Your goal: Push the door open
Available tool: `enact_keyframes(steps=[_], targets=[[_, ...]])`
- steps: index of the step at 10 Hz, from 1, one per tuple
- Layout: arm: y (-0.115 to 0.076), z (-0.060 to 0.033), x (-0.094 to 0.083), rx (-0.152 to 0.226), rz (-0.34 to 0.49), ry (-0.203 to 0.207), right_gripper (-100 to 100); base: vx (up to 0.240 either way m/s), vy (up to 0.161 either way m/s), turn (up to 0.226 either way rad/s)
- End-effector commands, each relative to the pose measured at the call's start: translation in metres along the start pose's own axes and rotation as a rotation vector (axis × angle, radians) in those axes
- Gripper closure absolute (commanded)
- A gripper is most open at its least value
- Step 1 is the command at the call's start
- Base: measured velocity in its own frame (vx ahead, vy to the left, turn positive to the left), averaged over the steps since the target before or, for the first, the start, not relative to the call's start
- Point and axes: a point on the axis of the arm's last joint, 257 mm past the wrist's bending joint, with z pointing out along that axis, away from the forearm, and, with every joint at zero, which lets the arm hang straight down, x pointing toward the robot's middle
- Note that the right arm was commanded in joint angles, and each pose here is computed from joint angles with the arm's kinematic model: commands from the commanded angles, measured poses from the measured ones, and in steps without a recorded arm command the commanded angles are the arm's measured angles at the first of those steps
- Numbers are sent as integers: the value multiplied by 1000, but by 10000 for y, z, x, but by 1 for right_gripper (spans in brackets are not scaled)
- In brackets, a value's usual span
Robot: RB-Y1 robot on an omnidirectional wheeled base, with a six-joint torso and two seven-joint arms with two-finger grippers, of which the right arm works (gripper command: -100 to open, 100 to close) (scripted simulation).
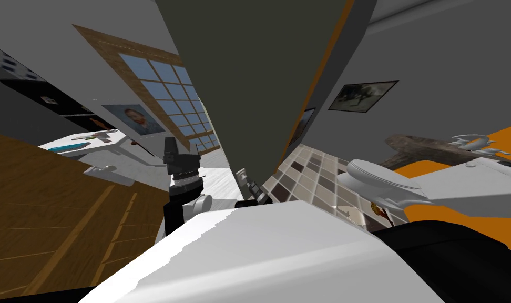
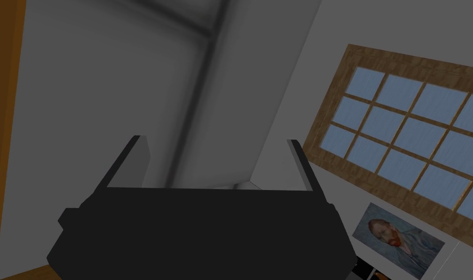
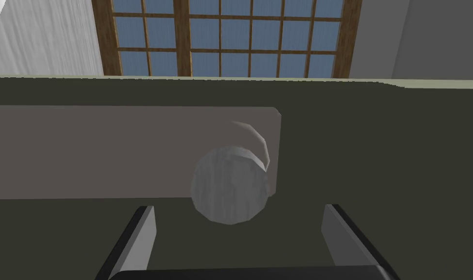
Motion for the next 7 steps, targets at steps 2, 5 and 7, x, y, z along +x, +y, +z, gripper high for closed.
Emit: enact_keyframes(steps=[2,5,7], targets=[[0,0,0,0,0,0,100,33,23,-2],[0,0,0,0,0,0,100,-24,-18,2],[0,0,0,0,0,0,100,-4,-2,0]])
